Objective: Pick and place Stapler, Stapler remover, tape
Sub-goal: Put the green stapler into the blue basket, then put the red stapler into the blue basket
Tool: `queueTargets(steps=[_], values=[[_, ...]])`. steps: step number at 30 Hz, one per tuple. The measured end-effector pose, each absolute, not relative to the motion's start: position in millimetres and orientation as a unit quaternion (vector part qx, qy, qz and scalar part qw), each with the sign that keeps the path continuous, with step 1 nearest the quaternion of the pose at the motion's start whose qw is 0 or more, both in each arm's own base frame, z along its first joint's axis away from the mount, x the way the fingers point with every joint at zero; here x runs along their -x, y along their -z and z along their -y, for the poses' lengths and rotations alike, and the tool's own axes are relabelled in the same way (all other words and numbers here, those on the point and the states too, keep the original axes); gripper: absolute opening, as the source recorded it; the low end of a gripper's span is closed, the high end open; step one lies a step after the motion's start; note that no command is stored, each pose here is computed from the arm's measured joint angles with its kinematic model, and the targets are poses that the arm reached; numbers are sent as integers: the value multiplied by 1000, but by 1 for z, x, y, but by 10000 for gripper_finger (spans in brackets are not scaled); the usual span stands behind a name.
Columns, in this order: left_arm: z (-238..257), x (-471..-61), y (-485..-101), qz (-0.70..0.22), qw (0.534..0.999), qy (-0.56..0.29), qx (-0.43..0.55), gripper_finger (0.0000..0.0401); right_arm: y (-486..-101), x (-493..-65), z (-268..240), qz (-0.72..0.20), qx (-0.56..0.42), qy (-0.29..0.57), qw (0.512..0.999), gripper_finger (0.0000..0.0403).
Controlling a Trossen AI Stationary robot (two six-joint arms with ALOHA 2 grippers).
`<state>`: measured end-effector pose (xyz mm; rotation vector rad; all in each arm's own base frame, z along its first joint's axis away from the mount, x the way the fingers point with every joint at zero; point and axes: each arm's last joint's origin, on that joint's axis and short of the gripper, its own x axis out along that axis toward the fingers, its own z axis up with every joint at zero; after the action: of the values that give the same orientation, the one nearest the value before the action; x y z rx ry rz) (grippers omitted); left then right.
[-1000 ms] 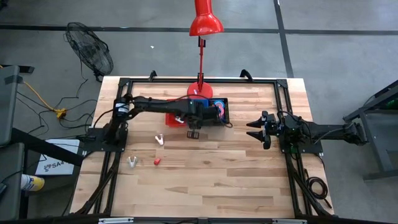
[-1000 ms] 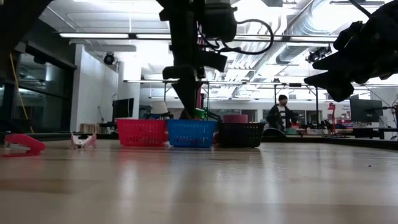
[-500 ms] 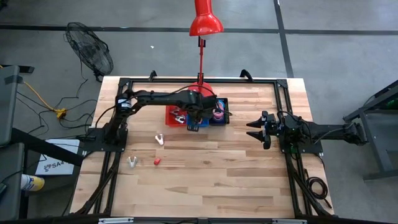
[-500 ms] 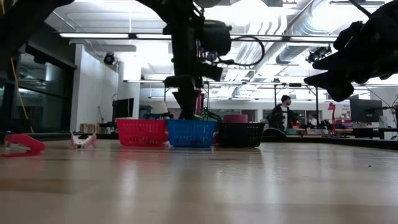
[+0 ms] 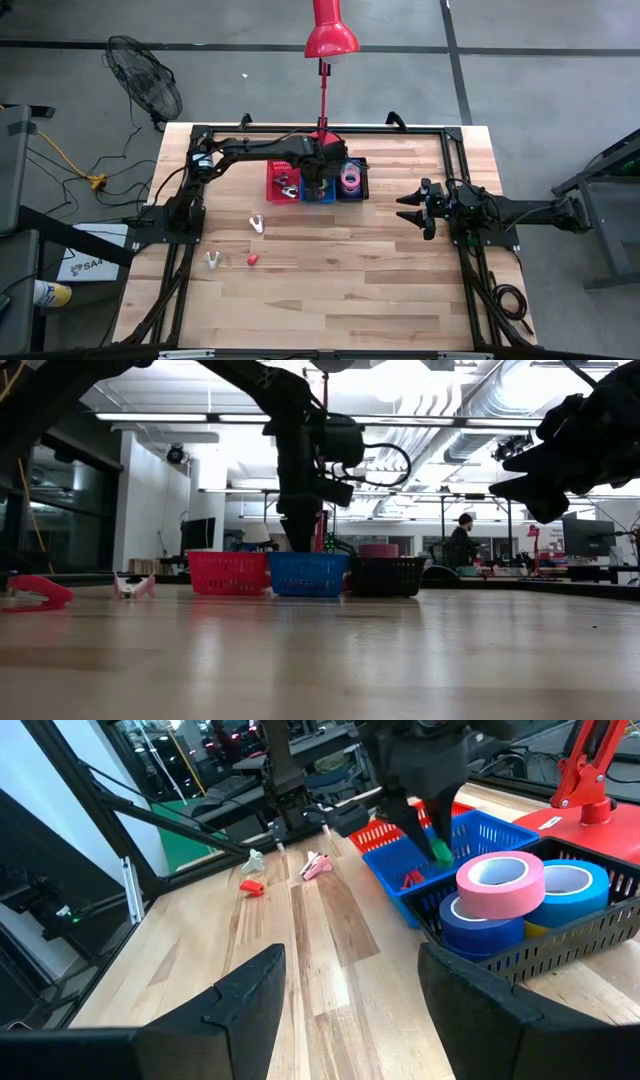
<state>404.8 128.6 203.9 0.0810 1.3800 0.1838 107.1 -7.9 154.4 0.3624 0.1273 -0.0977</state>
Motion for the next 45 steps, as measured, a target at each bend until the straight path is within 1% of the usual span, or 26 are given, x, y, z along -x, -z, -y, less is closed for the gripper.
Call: queueTargets(steps=[4, 6, 9, 11, 16, 23, 30, 35, 38, 39, 41, 45], values=[[-136, -402, -204, -635, 766, -97, -26, 140, -154, -107, 8, -63, -180, 48, 980, 220], [-138, -402, -204, -636, 765, -100, -25, 169, -154, -107, 8, -63, -180, 49, 980, 220], [-138, -401, -204, -638, 763, -99, -24, 196, -154, -107, 8, -63, -180, 49, 980, 220], [-137, -401, -204, -640, 762, -95, -28, 205, -154, -107, 8, -63, -180, 49, 980, 220], [-135, -396, -210, -650, 754, -87, -34, 209, -154, -107, 8, -63, -180, 49, 980, 220], [-123, -381, -243, -646, 755, -97, -47, 211, -154, -107, 8, -63, -180, 49, 980, 220], [-84, -378, -263, -639, 762, -85, -64, 211, -154, -107, 8, -63, -180, 49, 980, 220], [-49, -376, -266, -652, 752, -64, -71, 211, -154, -107, 8, -63, -180, 49, 980, 220], [-35, -370, -269, -663, 744, -69, -45, 211, -154, -107, 8, -63, -180, 49, 980, 220], [-33, -366, -269, -671, 737, -74, -31, 211, -154, -107, 8, -63, -180, 49, 980, 220], [-30, -356, -263, -700, 709, -88, 3, 211, -154, -107, 8, -63, -180, 49, 980, 220], [-19, -337, -253, -716, 688, -103, 54, 211, -154, -107, 8, -63, -180, 48, 980, 220]])
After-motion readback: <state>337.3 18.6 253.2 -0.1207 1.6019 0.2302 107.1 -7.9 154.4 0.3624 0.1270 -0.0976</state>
